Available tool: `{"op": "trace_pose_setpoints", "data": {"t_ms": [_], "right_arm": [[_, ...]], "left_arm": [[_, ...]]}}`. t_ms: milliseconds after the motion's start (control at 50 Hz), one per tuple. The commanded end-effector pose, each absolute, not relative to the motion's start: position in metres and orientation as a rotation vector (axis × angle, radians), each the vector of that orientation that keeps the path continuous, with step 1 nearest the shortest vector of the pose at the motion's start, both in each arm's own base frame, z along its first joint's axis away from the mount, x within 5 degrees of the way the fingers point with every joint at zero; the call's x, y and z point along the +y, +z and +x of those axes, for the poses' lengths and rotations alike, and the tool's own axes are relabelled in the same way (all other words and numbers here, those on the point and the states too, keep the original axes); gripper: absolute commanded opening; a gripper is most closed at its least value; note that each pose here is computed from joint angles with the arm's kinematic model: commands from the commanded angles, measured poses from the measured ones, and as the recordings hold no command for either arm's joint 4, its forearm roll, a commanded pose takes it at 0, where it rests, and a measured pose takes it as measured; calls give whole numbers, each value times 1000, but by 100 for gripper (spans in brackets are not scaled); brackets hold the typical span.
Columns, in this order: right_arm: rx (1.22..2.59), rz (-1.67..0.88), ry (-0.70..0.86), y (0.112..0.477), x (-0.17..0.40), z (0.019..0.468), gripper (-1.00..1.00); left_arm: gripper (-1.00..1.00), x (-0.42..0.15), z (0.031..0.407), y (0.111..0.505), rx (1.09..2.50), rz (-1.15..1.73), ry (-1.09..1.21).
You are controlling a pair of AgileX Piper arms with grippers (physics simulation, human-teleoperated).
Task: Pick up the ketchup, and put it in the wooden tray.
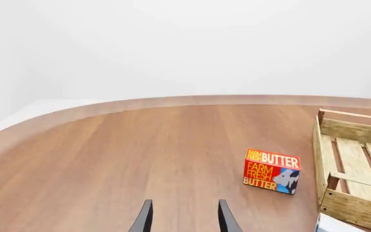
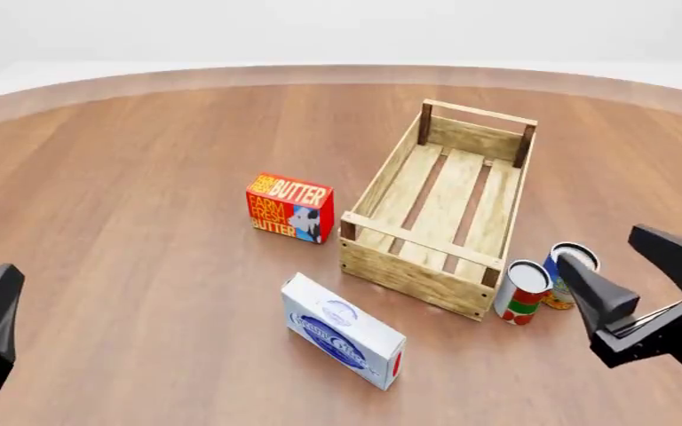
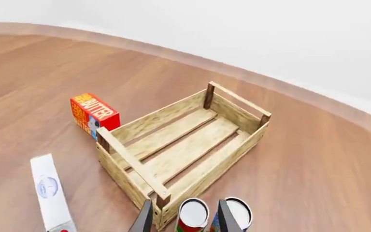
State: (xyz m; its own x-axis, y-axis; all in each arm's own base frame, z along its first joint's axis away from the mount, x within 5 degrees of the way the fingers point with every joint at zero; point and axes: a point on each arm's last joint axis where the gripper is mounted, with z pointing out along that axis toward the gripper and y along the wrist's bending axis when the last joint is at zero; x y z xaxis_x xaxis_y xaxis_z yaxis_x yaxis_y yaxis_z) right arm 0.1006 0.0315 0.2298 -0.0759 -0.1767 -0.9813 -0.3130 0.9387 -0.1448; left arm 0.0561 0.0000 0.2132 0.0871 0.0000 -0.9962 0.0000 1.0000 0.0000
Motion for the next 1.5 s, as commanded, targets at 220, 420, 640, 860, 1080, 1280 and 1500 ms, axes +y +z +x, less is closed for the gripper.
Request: {"op": "trace_pose_setpoints", "data": {"t_ms": [220,420,640,860,1080,1280,1500], "right_arm": [[1725,-533,357,251,76,124,100],[1742,-618,455,262,105,134,100],[1751,-719,537,264,138,139,100],[1751,-794,614,265,164,137,100],[1738,-856,681,267,188,132,100],[1712,-946,723,267,216,127,100],[1708,-1029,779,258,251,119,100]], "left_arm": [[100,0,56,213,1484,0,0],[100,0,56,213,1484,0,0],[100,0,56,213,1484,0,0],[100,0,56,213,1484,0,0],[100,0,56,213,1484,0,0],[100,0,56,213,1484,0,0],[100,0,56,213,1484,0,0]]}}
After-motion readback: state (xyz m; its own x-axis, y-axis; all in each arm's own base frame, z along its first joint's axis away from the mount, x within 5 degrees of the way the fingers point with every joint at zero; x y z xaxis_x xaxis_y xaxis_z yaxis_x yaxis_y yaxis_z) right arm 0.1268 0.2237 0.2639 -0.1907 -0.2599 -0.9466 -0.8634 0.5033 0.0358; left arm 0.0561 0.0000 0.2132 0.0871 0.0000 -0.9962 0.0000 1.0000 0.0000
